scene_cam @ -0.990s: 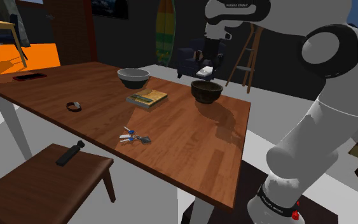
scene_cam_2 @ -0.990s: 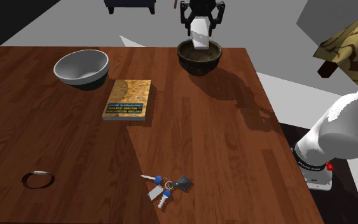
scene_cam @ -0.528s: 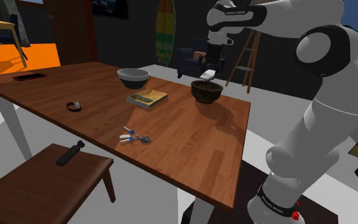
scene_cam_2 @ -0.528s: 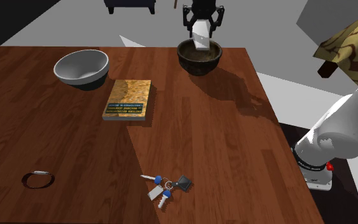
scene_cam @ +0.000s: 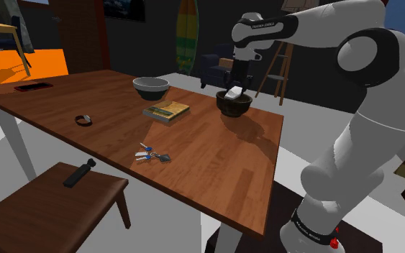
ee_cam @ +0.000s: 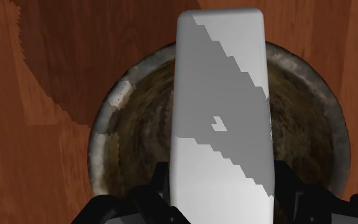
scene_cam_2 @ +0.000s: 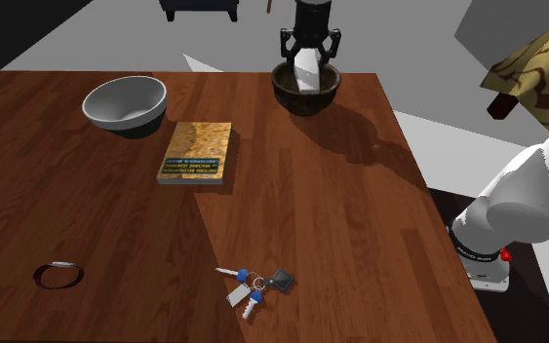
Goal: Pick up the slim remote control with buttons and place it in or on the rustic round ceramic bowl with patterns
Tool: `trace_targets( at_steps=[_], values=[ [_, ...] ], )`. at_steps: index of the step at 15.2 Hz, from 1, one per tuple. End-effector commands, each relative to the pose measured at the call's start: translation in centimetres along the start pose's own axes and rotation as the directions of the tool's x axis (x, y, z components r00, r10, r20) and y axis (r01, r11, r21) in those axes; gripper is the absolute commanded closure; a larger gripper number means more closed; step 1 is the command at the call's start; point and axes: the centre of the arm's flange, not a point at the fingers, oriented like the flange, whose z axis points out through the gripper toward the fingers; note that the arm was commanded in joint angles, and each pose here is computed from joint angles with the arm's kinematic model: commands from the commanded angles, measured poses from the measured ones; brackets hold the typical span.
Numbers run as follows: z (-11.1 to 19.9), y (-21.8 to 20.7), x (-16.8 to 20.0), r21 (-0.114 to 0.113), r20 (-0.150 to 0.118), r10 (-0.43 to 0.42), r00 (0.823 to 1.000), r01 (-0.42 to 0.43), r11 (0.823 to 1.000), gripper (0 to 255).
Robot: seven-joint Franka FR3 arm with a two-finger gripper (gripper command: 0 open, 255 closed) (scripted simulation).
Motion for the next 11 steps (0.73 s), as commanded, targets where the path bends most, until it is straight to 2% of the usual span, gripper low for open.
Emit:
trace_targets(
  at_steps=[1, 8, 9, 11],
  values=[
    [0.86, 0.09, -0.01, 0.001, -0.001, 0.0, 1.0, 0.0, 1.0, 255],
    [0.86, 0.09, -0.01, 0.001, -0.001, 0.0, 1.0, 0.0, 1.0, 255],
    [0.85, 0.09, -0.01, 0.001, -0.001, 0.0, 1.0, 0.0, 1.0, 0],
    [0.85, 0.08, -0.02, 0.001, -0.001, 0.0, 1.0, 0.0, 1.0, 0]
  ],
)
